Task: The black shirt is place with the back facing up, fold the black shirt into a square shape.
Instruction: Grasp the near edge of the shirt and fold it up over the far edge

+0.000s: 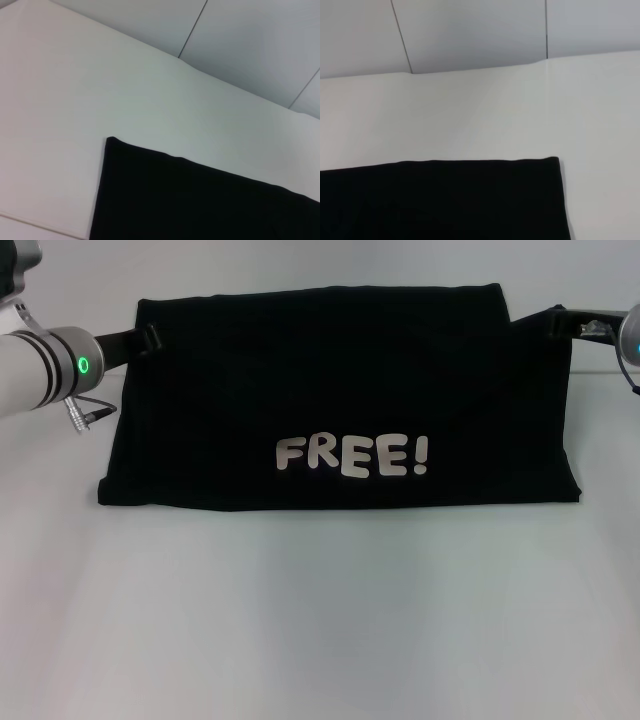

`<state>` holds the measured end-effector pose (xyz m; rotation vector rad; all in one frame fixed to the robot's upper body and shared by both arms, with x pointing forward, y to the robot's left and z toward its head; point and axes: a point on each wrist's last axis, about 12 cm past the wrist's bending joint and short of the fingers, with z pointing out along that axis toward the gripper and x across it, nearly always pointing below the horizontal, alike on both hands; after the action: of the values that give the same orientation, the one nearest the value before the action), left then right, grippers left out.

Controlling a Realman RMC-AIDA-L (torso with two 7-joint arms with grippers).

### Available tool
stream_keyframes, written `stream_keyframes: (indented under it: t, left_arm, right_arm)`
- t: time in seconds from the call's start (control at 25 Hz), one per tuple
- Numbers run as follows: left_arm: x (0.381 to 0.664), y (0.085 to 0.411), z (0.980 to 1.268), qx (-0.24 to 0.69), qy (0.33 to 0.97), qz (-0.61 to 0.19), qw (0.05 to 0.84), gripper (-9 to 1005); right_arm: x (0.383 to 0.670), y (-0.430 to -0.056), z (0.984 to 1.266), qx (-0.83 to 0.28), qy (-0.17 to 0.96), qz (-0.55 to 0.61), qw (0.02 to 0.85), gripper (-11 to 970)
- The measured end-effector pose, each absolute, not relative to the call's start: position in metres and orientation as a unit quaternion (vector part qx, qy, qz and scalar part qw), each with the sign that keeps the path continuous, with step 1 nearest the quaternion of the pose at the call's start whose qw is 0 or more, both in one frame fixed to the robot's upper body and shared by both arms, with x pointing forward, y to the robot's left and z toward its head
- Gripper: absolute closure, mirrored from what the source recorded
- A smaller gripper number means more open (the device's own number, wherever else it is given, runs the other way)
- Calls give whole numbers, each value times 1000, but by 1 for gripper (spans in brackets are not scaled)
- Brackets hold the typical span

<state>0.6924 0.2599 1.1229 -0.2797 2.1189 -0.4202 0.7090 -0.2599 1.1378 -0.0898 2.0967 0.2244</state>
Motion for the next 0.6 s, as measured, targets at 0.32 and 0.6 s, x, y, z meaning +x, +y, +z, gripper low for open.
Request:
stream_keyframes:
  t: [0.32,0.6]
  left_arm:
    - [689,248,1116,-81,871,-160,458,941]
    - [689,233,1114,-38,881,-156,444,899]
  right_arm:
    - [710,-248,1135,-56,864,77,495,911]
    - [709,-241,1130,-80,868,70,484,910]
